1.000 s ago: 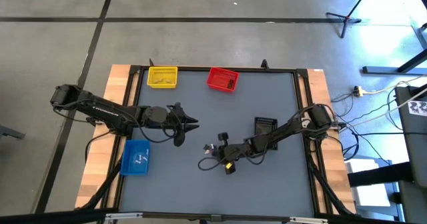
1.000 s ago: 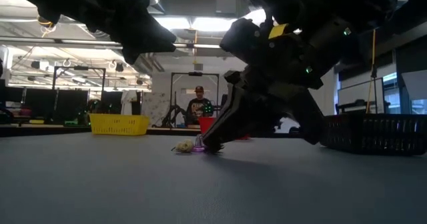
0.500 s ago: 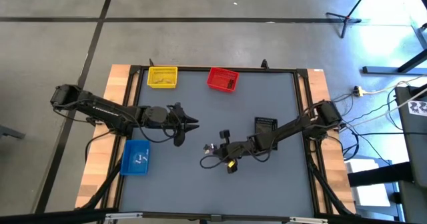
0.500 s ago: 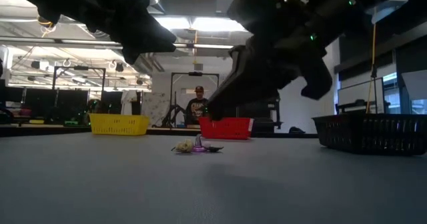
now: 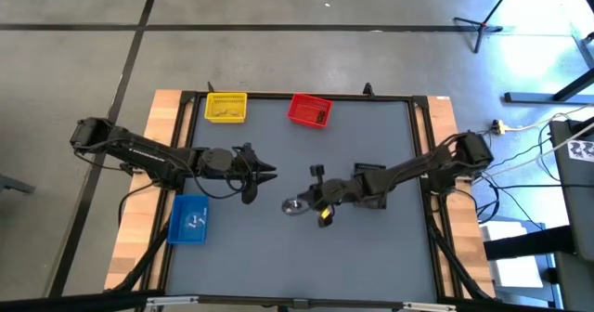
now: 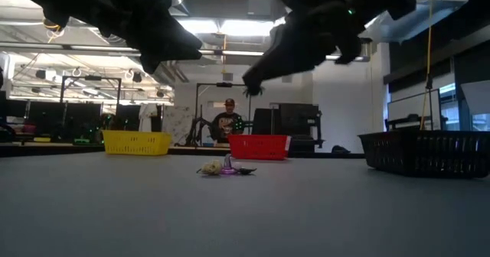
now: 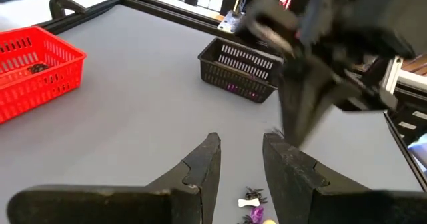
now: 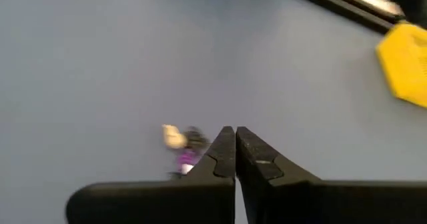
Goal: Sort Halloween decoration
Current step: Put the black spider toy into the red bin
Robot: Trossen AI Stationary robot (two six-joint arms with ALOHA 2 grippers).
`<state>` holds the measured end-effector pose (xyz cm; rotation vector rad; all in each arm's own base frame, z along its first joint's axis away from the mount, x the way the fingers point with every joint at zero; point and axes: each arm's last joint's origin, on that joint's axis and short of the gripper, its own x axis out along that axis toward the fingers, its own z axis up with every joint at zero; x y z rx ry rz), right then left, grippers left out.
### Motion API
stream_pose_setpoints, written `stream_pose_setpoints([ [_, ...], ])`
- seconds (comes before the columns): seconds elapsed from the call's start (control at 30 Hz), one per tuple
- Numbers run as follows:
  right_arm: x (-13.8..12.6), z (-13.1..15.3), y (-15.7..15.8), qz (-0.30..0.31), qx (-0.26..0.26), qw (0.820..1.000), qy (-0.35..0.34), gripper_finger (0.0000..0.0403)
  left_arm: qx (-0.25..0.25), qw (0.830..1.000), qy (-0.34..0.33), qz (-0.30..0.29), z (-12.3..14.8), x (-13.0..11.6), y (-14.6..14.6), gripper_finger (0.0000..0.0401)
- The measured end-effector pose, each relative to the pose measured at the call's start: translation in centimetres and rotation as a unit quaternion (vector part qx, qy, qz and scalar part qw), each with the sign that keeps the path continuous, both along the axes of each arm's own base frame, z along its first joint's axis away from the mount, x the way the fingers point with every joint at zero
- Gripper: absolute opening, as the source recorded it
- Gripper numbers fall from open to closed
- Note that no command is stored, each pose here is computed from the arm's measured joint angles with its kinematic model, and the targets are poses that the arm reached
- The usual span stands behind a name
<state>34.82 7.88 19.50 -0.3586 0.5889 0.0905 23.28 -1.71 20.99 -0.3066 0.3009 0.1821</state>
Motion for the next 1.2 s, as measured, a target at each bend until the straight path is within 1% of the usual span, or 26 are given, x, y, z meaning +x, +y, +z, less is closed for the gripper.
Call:
stream_pose_setpoints([
  [0.2,-0.3,2.7,-4.3,-0.039,-0.026,0.998,-0.030,0.0002,-0.001,1.000,0.000,-0.003,0.0,0.0,0.0,0.0105],
  [0.3,-0.3,3.4,-6.8,-0.066,-0.041,0.996,-0.038,0.0002,-0.001,1.000,-0.001,-0.003,0.0,0.0,0.0,0.0105],
  [0.47,-0.4,3.5,-11.2,-0.117,-0.055,0.991,-0.038,0.0002,-0.001,1.000,-0.001,-0.003,0.0,0.0,0.0,0.0105],
  [0.63,-1.1,3.5,-15.4,-0.159,-0.050,0.985,-0.038,0.0002,-0.001,1.000,-0.001,-0.003,0.0,0.0,0.0,0.0105],
  [0.9,-2.9,3.5,-21.2,-0.218,-0.062,0.973,-0.032,0.0002,-0.001,1.000,-0.001,-0.003,0.0,0.0,0.0,0.0105],
  [1.03,-3.8,3.4,-23.4,-0.217,-0.040,0.975,-0.036,0.0002,-0.001,1.000,-0.001,-0.003,0.0,0.0,0.0,0.0105],
  [1.2,-4.5,3.1,-25.1,-0.212,-0.019,0.976,-0.040,0.0002,0.000,1.000,-0.001,-0.001,0.0,0.0,0.0,0.0105],
])
